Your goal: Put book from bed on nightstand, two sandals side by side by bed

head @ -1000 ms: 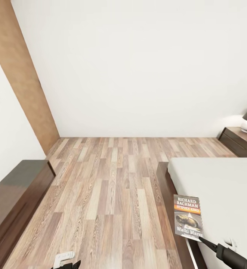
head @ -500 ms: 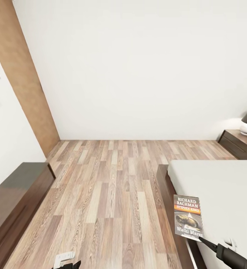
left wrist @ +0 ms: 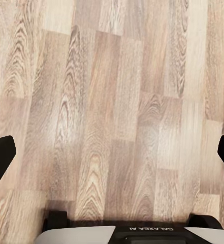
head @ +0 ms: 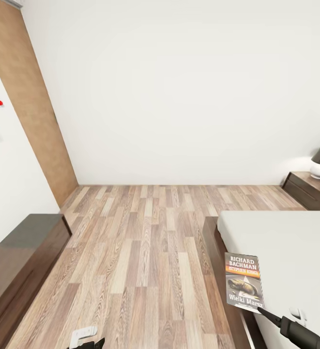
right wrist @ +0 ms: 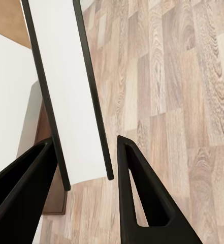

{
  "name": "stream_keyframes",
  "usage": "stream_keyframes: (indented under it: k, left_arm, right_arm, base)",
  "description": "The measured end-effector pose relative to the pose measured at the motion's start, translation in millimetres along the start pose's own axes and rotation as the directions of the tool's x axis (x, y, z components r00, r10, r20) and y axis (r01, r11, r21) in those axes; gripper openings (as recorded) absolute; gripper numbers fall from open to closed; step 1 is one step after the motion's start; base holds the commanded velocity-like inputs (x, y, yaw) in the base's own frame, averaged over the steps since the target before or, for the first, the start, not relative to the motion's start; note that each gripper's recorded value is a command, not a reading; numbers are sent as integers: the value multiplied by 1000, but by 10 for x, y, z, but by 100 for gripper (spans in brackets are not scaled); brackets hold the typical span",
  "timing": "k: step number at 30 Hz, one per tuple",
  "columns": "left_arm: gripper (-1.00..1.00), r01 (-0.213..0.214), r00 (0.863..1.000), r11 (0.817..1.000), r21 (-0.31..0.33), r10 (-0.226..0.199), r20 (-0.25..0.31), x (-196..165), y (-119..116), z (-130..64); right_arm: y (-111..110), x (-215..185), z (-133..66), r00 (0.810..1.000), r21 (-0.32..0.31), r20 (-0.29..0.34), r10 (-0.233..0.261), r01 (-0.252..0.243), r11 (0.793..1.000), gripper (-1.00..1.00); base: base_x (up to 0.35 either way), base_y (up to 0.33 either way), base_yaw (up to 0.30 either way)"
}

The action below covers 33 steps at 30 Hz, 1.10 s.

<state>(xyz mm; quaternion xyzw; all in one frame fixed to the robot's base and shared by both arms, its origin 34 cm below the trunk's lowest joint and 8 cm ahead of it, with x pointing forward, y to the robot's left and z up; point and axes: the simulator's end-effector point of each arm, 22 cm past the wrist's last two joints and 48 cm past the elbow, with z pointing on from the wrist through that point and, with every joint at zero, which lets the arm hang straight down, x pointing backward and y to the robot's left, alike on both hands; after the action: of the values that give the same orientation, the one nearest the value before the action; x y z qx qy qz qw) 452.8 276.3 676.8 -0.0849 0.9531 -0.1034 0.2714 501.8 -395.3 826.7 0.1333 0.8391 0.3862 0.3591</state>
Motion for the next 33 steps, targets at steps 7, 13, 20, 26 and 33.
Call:
stream_keyframes:
  k: [7,13,20,26,33]
  left_arm:
    - [100,-3,1000,1000,2,3,14,-56,-13,-13]
    - [100,-4,1000,1000,3,4,17,-73,-19,-17]
    - [100,-4,1000,1000,4,4,20,-87,-22,-21]
    - [100,-5,1000,1000,6,5,28,-122,-31,-31]
    - [100,-7,999,1000,8,7,39,-171,-45,-45]
  right_arm:
    - [32,-36,-6,1000,-6,7,-6,6,1000,-100]
    - [42,-46,-8,1000,-7,10,-8,8,1000,-100]
    - [53,-59,-9,1000,-9,12,-10,11,1000,-100]
    - [74,-82,-15,1000,-13,17,-14,14,1000,-100]
    - [107,-118,-21,999,-19,25,-20,21,1000,-100]
  base:
    - [0,0,0]
    - [0,0,0]
    - [0,0,0]
    - [0,0,0]
    - [0,0,0]
